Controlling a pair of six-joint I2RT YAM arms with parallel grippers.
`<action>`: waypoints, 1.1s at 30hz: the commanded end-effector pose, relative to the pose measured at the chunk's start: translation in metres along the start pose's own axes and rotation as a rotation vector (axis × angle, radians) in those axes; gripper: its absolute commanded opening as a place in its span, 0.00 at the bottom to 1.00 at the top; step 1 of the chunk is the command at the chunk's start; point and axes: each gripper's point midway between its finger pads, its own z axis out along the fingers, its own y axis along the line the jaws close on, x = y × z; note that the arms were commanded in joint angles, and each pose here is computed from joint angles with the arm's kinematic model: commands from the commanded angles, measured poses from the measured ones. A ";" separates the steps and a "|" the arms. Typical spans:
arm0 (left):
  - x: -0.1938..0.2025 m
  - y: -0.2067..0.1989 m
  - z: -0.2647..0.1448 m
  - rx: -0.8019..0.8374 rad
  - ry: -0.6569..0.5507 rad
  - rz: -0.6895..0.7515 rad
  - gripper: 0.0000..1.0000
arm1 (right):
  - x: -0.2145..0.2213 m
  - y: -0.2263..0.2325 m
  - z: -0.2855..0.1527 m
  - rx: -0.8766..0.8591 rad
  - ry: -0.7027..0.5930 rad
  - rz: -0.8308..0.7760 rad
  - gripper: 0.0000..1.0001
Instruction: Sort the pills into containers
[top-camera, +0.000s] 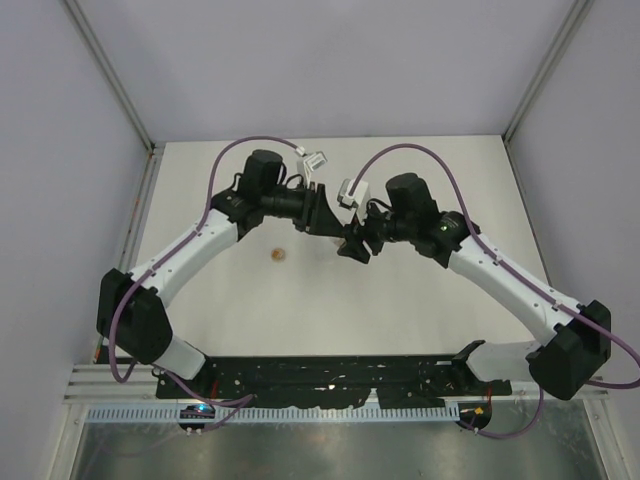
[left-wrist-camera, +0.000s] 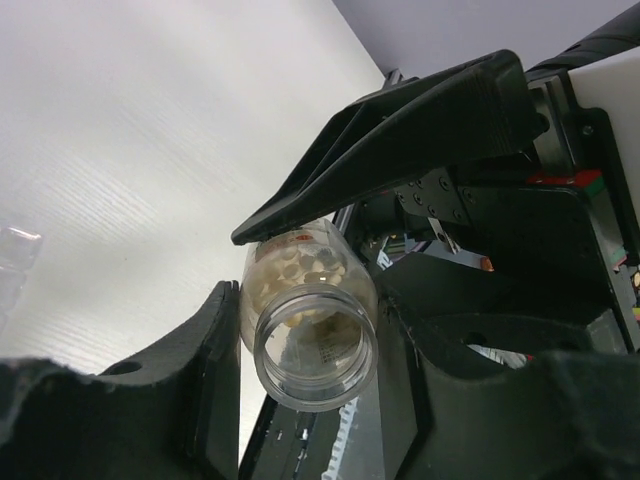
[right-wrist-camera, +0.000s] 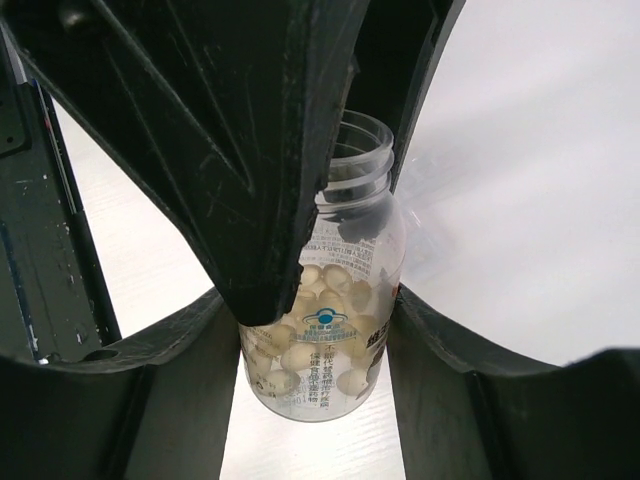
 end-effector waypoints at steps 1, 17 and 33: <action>-0.005 -0.027 -0.004 0.133 -0.027 0.027 0.00 | -0.045 -0.007 -0.020 0.078 -0.136 -0.074 0.38; -0.018 -0.051 -0.031 0.298 -0.162 0.006 0.00 | -0.059 -0.002 -0.034 0.089 -0.201 -0.097 0.83; -0.019 -0.049 -0.038 0.320 -0.212 -0.020 0.00 | -0.048 0.003 -0.029 0.068 -0.201 -0.079 0.75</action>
